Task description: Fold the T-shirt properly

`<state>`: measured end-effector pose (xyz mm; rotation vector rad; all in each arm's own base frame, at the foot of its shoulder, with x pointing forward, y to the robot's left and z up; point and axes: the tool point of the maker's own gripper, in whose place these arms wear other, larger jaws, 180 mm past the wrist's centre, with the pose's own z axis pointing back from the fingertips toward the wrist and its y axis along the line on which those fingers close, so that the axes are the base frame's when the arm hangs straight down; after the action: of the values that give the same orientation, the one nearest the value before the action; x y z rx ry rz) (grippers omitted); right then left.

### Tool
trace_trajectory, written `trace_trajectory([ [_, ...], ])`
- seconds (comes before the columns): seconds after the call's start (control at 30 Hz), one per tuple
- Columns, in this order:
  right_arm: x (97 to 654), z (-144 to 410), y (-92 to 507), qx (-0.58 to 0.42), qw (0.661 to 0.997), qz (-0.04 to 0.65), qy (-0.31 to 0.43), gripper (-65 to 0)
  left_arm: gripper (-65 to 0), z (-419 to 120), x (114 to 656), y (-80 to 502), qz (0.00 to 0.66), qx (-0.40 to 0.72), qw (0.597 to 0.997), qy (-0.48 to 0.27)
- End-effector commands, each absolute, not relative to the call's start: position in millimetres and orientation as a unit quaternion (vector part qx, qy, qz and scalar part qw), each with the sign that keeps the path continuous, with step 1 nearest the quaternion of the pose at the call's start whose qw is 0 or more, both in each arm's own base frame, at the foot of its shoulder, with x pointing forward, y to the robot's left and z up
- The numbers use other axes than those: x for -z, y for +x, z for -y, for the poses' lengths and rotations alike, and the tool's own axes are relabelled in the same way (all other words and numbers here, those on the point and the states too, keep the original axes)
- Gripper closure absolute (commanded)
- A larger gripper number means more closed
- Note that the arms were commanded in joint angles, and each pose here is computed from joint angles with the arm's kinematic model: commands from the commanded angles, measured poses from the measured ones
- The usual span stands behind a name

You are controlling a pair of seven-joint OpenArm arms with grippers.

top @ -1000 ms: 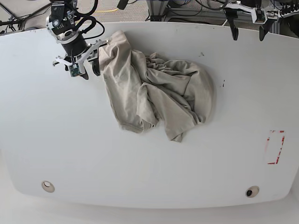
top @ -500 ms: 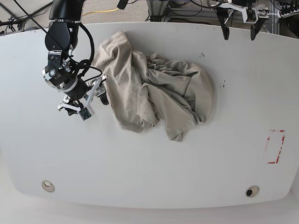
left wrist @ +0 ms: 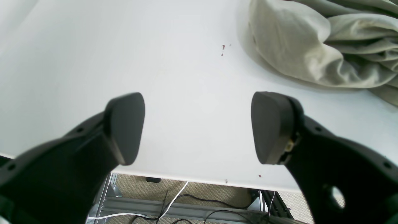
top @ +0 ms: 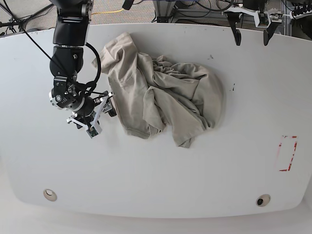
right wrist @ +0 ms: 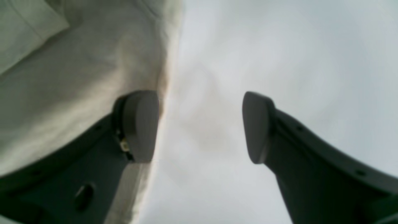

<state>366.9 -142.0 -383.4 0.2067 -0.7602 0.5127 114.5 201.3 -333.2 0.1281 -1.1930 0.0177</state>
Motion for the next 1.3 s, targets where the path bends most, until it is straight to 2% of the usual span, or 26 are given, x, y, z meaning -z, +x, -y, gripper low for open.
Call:
trace_trajectory([
  [0.0,368.4,131.2,383.7,-0.246,0.878,0.394,0.118,-40.3,-49.9,-203.4,325.8,114.4,0.571,-0.005,0.818,0.065],
  [0.4,376.6,103.2,411.6,-0.221,0.878,0.39,0.169,-40.1,-49.9,-203.7,325.6,114.7,0.571,-0.003,0.818,0.064],
  [0.8,410.9,76.8,393.3,-0.239,0.879,0.36,0.201,-39.5,-49.9,-204.4,322.3,123.2,0.582,-0.003,0.811,0.065],
  [0.83,411.7,76.4,392.3,-0.238,0.878,0.361,0.203,-37.9,-49.9,-204.4,321.6,125.2,0.585,-0.003,0.809,0.065],
  [0.9,411.3,75.8,392.4,-0.236,0.877,0.365,0.205,-30.1,-49.9,-204.5,320.3,131.1,0.589,-0.004,0.805,0.065],
  [1.0,411.1,77.2,392.6,-0.233,0.877,0.367,0.205,-7.0,-49.9,-205.4,329.0,139.8,0.571,-0.009,0.818,0.064],
  [1.03,411.2,77.9,392.7,-0.233,0.877,0.367,0.204,-2.2,-49.9,-205.5,331.1,142.5,0.566,-0.01,0.822,0.064],
  [1.07,410.8,78.7,392.9,-0.234,0.877,0.368,0.203,0.0,-49.9,-205.8,333.2,145.4,0.561,-0.011,0.825,0.064],
  [1.27,396.0,99.1,391.1,-0.25,0.87,0.388,0.172,0.0,-50.4,-201.6,343.9,172.2,0.523,-0.024,0.85,0.053],
])
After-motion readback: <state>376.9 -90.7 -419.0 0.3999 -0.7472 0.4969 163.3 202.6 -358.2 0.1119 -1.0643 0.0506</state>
